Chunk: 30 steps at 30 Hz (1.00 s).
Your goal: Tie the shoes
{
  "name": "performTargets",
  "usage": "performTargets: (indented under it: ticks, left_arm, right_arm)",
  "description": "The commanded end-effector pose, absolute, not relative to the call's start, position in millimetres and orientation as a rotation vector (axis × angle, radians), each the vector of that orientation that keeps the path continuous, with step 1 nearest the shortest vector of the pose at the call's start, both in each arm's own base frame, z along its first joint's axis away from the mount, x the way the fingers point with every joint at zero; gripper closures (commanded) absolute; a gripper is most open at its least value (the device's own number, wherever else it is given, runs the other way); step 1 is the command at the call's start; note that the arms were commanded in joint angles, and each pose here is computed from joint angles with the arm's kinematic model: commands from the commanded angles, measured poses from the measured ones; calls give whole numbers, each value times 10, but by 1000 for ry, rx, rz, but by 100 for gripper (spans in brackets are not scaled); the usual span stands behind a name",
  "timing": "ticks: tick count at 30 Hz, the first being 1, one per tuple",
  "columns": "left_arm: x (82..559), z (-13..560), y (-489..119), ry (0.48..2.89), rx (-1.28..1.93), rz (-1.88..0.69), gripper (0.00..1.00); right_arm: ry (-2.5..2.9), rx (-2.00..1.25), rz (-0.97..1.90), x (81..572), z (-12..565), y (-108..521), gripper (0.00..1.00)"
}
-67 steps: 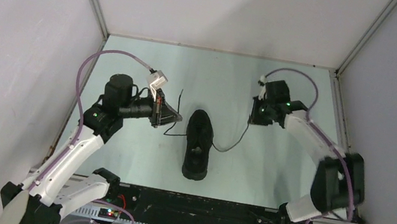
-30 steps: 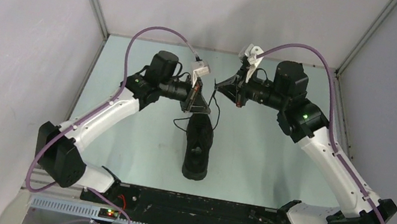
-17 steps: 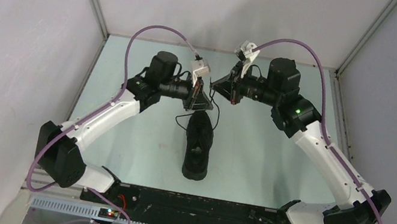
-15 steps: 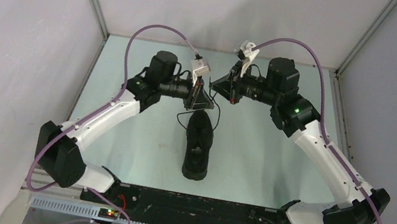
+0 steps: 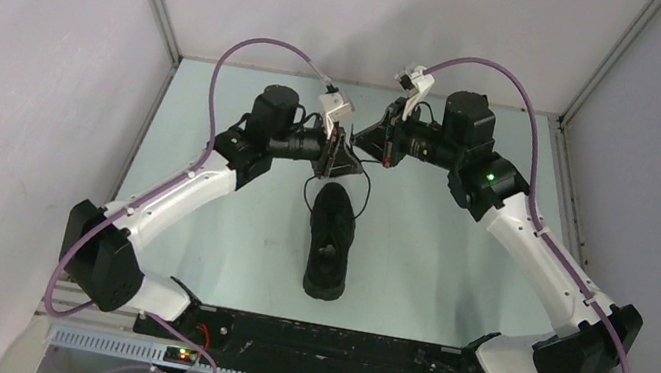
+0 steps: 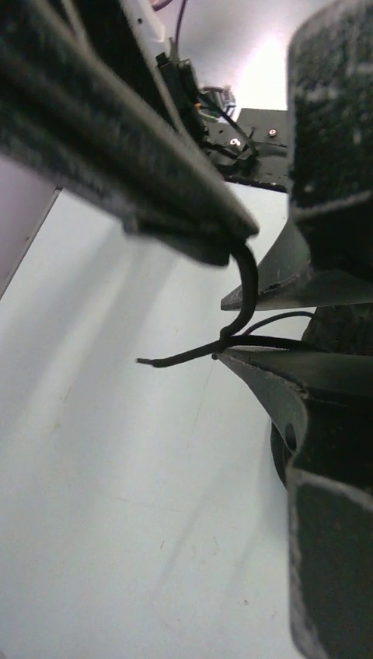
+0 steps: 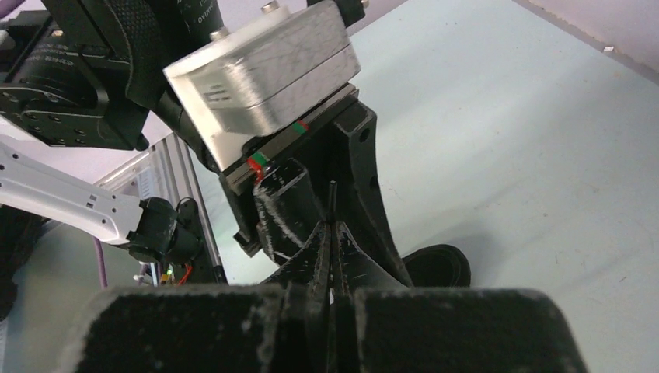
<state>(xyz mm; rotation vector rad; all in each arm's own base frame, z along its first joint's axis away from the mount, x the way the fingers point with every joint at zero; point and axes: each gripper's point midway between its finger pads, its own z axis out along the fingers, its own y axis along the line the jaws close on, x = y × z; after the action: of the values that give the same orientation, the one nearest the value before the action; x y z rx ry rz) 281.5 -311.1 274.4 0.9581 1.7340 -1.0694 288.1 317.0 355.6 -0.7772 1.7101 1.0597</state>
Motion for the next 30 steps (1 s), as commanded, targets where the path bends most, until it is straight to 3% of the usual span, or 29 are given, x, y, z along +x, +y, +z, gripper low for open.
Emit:
performTargets:
  ticks: [1, 3, 8, 10, 14, 15, 17, 20, 23, 30]
  left_arm:
    - [2998, 2705, -3115, 1761, 851, -1019, 69]
    - [2988, 2701, -3139, 1760, 839, -1046, 69]
    - [2894, 2695, -3201, 1747, 863, -1123, 94]
    - [2868, 2683, -3204, 1740, 877, -1132, 99]
    - [2803, 2584, -3171, 1754, 909, -1127, 100]
    - [2798, 2551, -3158, 1759, 915, -1118, 99]
    - [2753, 2516, -3141, 1751, 925, -1126, 86]
    - [2736, 2522, -3144, 1722, 902, -1144, 52]
    - [2777, 2516, -3149, 1729, 854, -1152, 46]
    - [2879, 2720, -3175, 1659, 720, -1279, 46]
  right_arm:
    - [1648, -730, 1092, 2898, 3825, 3165, 100]
    - [1651, -723, 1095, 2900, 3826, 3157, 100]
    - [1661, -707, 1084, 2940, 3797, 3131, 100]
    - [1665, -701, 1076, 2956, 3779, 3113, 100]
    - [1693, -694, 1057, 2990, 3650, 3044, 100]
    - [1703, -692, 1059, 2988, 3619, 3033, 100]
    - [1739, -673, 1070, 2995, 3532, 3006, 100]
    - [1755, -684, 1116, 2931, 3482, 3060, 100]
    - [1744, -700, 1173, 2869, 3509, 3173, 100]
    - [1779, -616, 1209, 2974, 3559, 3238, 100]
